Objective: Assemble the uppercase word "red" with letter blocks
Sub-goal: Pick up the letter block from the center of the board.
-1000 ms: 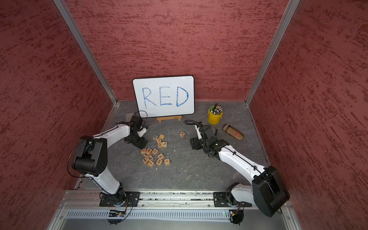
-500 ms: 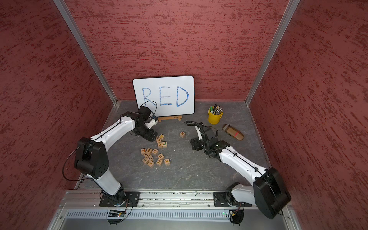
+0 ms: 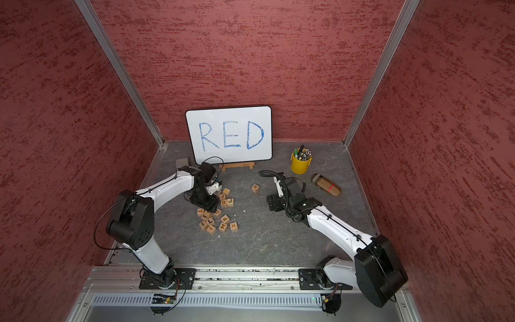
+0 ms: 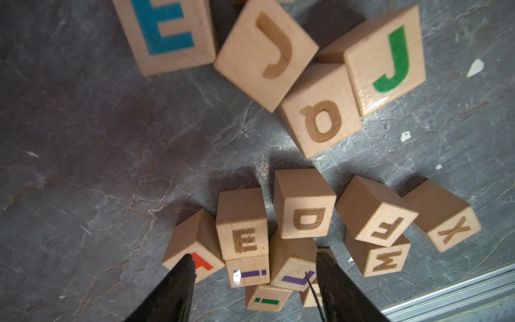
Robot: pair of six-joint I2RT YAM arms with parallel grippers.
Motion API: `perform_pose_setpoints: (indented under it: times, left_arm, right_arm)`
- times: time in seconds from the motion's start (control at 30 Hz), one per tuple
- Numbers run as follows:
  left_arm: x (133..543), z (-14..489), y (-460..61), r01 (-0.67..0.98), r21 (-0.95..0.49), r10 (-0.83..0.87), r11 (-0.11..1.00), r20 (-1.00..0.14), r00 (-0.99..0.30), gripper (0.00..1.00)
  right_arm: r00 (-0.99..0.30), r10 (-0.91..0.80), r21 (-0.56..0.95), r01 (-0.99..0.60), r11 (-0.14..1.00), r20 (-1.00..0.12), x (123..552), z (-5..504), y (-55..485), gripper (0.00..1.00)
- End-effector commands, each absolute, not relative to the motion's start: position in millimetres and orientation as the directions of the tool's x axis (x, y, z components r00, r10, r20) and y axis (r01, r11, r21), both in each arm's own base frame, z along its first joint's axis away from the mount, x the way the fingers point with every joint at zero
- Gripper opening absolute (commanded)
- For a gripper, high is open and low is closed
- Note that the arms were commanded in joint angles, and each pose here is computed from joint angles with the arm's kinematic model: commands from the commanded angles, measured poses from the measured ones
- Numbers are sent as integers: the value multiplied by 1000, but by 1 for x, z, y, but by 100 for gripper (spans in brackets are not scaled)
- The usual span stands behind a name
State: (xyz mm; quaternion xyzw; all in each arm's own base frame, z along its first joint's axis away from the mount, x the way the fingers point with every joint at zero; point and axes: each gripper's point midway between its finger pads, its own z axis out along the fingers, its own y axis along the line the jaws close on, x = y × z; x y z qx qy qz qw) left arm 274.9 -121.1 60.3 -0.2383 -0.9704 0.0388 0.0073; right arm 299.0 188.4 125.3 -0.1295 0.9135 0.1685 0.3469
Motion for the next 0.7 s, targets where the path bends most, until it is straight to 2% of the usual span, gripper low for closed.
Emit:
perform_pose_setpoints:
  times: [0.0,0.23,0.67]
  left_arm:
    - [277,55,-124,463,-86,465,882,-2,-885,68]
    - [280,45,-117,470,-48,471,881,27,-882,60]
    - [282,36,-107,451,-23,451,892,46,-891,59]
  right_arm:
    - [-712,-97,219,-338,915,-695,302,128,185,82]
    - [-713,-103,211,-338,917,-694,300,127,183,82]
    - [-711,-110,204,-342,917,-694,300,126,182,82]
